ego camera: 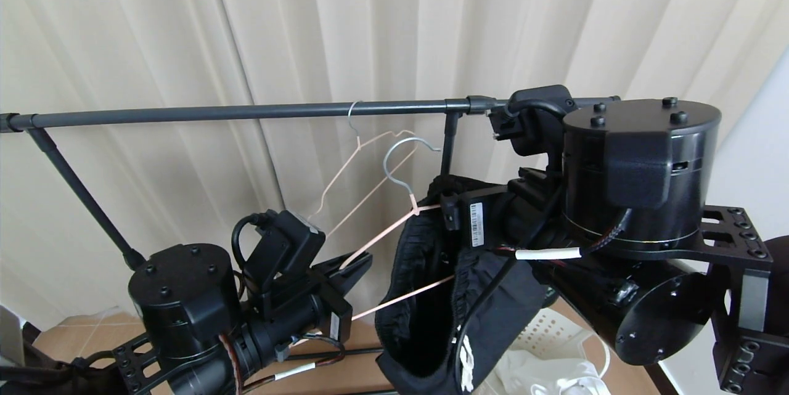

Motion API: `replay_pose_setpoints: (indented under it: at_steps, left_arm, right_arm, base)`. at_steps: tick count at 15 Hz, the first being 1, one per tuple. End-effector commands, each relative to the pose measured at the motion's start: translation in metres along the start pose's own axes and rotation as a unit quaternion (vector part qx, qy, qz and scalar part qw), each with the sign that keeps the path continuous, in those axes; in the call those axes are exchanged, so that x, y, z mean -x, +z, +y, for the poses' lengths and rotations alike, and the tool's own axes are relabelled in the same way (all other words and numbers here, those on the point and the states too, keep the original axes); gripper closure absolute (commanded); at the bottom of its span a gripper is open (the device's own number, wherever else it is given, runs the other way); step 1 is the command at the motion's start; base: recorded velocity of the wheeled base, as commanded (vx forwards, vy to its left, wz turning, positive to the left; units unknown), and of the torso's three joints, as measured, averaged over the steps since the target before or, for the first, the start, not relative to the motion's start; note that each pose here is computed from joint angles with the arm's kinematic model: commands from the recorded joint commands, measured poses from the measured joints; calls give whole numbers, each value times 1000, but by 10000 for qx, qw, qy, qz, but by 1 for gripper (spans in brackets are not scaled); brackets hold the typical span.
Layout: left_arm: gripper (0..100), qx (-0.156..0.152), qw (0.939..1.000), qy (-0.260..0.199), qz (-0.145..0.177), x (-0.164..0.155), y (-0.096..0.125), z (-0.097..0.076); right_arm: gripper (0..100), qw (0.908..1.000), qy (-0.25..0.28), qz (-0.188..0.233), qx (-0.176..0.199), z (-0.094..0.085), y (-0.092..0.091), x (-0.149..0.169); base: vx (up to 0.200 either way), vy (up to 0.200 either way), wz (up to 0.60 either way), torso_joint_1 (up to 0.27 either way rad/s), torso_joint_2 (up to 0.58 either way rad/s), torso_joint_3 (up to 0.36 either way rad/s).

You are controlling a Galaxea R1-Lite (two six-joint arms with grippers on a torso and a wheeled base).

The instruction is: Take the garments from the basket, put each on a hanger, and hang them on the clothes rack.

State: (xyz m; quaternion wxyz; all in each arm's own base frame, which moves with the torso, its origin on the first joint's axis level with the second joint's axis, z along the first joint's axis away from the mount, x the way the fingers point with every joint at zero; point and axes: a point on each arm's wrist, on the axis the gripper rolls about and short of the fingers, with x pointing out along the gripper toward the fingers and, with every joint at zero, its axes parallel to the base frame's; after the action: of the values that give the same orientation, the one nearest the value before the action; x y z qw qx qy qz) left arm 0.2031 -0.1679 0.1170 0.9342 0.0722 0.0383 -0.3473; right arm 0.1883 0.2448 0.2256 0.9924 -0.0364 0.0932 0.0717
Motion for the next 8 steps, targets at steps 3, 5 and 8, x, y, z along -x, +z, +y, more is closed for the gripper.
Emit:
replay_pose_setpoints:
  at_steps: [3, 5, 8]
  left_arm:
    - [100, 5, 10000, 22, 59, -5, -3, 0]
    - [100, 13, 10000, 42, 15, -6, -1, 1]
    - [100, 77, 9996, 194, -193, -9, -1, 8]
  right_arm:
    - [0, 10000, 13, -47, 67, -2, 3, 3]
    - [0, 10000, 9, -21, 95, -2, 1, 2]
    - [0, 9999, 8, -10, 113, -2, 1, 2]
  base:
    - [0, 0, 0, 0, 0, 0]
    - [0, 0, 0, 0, 0, 0]
    - [0, 0, 0, 0, 0, 0]
